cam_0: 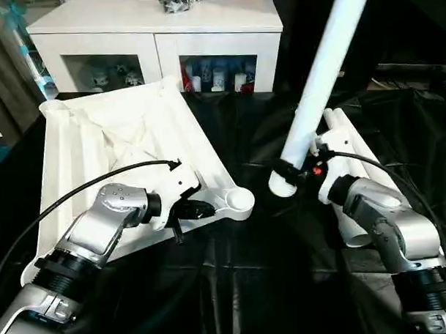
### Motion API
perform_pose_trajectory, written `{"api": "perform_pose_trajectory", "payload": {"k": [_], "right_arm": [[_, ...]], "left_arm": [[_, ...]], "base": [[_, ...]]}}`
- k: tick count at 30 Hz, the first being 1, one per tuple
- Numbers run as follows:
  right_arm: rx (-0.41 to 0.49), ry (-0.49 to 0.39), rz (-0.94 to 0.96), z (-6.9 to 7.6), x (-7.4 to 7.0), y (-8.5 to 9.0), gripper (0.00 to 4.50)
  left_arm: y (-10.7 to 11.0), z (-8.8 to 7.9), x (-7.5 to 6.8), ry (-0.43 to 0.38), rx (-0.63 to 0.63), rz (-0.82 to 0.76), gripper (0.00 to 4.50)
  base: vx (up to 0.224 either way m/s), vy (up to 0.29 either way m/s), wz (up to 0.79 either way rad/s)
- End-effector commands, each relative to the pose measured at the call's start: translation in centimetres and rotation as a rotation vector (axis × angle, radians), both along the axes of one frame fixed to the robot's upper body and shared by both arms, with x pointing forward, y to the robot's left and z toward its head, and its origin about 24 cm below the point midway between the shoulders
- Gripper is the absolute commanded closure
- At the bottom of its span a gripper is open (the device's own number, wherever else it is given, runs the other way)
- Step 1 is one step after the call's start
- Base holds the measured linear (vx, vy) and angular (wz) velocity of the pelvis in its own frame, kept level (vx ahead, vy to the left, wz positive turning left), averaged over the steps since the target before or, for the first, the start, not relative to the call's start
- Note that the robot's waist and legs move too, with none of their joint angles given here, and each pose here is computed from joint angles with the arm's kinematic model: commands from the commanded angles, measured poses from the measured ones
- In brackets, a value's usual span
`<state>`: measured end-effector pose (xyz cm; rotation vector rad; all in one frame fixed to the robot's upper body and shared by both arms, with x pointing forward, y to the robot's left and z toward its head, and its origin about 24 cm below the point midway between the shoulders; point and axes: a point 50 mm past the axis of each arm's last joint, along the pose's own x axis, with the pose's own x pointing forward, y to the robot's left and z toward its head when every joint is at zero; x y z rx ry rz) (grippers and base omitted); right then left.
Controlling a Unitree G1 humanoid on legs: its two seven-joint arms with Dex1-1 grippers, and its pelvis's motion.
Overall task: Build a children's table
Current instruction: Pick table leg
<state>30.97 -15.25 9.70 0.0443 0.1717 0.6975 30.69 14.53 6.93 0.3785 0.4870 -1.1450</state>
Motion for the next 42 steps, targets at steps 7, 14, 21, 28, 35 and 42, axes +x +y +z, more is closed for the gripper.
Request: {"api": "perform_pose_trajectory", "payload": {"k": [7,14,21,28,35,42], "right_arm": [[-0.014,-0.034,0.018,0.6,0.0,0.0,2.59],[-0.012,-0.035,0.029,0.7,0.0,0.1,2.59],[-0.002,-0.033,0.04,0.8,0.1,0.2,2.59],[-0.005,-0.025,0.062,0.8,0.0,0.3,2.59],[-0.009,-0.021,0.074,0.8,0.0,0.4,2.59],[-0.01,-0.019,0.082,0.8,0.0,0.4,2.59]], "left_arm": [[0.4,-0.9,-0.6,0.067,0.001,-0.005,3.68],[0.6,-0.8,-0.7,0.072,0.0,0.0,3.63],[0.8,-0.6,-0.7,0.1,-0.049,-0.001,4.22],[1.3,-1.0,-0.9,0.104,-0.037,-0.005,4.5],[1.3,-1.4,-1.1,0.093,-0.009,-0.011,4.23],[1.6,-1.3,-0.8,0.086,-0.026,0.009,3.89]], "base": [[0.0,0.0,0.0],[0.0,0.0,0.0],[0.0,0.0,0.0],[0.0,0.0,0.0],[0.0,0.0,0.0],[0.0,0.0,0.0]]}}
